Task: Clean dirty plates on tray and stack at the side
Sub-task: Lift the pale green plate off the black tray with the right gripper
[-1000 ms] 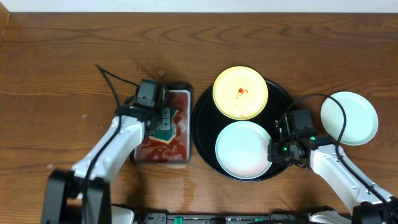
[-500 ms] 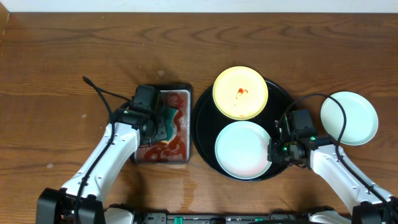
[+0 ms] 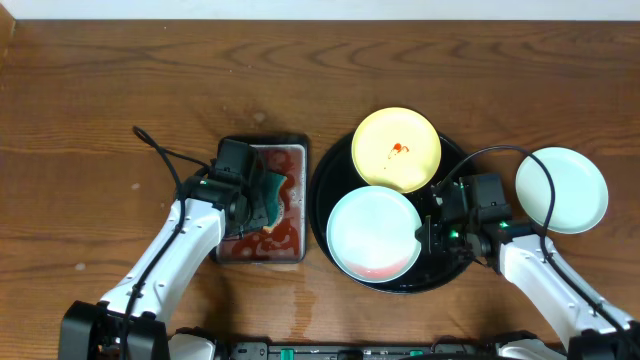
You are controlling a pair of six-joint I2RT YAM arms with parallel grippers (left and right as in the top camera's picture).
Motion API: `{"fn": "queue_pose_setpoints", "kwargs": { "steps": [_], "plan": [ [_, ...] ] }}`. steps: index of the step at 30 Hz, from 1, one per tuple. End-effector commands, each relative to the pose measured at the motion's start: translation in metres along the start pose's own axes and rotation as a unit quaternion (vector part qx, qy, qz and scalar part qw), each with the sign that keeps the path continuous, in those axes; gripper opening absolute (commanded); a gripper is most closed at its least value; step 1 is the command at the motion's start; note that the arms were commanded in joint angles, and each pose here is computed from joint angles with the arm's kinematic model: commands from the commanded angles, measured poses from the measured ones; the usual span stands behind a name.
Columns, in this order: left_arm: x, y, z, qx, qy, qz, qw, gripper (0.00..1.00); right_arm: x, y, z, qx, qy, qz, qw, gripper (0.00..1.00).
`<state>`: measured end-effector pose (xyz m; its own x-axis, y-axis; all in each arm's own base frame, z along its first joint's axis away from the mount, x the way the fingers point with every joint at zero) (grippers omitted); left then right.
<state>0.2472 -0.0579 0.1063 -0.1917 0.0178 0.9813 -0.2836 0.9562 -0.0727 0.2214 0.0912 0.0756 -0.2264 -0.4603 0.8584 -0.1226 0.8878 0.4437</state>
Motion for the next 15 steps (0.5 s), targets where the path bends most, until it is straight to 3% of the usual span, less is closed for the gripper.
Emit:
{"fn": "queue_pose_setpoints", "kwargs": {
  "steps": [1, 15],
  "plan": [
    [-0.003, 0.005, 0.003, 0.006, 0.006, -0.009, 1.000, 0.25, 0.010, 0.007, -0.007, 0.028, -0.025, 0.006, 0.999, 0.01],
    [-0.003, 0.005, 0.003, 0.006, 0.006, -0.009, 1.000, 0.25, 0.054, 0.000, -0.023, 0.033, -0.079, 0.126, 0.988, 0.01]
  ]
}}
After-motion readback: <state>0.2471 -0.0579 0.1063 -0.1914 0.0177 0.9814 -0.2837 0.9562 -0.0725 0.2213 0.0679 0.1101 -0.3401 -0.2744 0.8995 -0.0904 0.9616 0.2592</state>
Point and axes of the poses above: each gripper's point midway between its finger pads, its own x axis back along the fingers, its own y axis along the line the jaws close on, z = x × y, the point moved 6 cm from there along x, back along the fingers, and after that the axes turned 3 degrees about x, right-handed, at the moved point
